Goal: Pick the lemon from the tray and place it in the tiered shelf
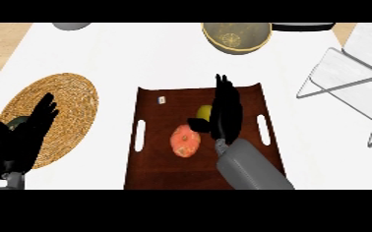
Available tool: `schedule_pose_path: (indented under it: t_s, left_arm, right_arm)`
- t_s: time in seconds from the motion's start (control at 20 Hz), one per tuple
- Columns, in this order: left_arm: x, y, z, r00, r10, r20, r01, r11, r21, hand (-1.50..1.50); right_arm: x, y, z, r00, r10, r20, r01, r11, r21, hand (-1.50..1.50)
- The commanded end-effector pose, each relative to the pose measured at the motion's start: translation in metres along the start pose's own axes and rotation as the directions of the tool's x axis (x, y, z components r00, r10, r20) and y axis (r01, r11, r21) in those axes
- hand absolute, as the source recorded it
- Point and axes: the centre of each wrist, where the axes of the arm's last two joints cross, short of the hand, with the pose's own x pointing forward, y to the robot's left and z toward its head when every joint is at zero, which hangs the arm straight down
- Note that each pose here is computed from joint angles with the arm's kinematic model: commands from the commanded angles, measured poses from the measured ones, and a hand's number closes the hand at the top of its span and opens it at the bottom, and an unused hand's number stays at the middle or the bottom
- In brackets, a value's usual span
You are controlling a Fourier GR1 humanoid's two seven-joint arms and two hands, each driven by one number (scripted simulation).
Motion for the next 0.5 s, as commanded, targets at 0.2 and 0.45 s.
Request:
schedule_pose_path:
  t_s: [0.2,0.45]
  left_arm:
    - [0.006,0.004,-0.008,1.0,0.014,0.005,-0.014,1.0,-0.009,0.0]
    - [-0.01,-0.006,0.001,1.0,0.011,0.014,-0.011,1.0,-0.012,0.0]
  right_arm:
    - [0.048,-0.013,0.013,0.886,0.455,-0.089,-0.423,0.873,0.242,-1.5]
    - [0.074,-0.032,0.014,0.81,0.576,-0.109,-0.527,0.798,0.293,-1.5]
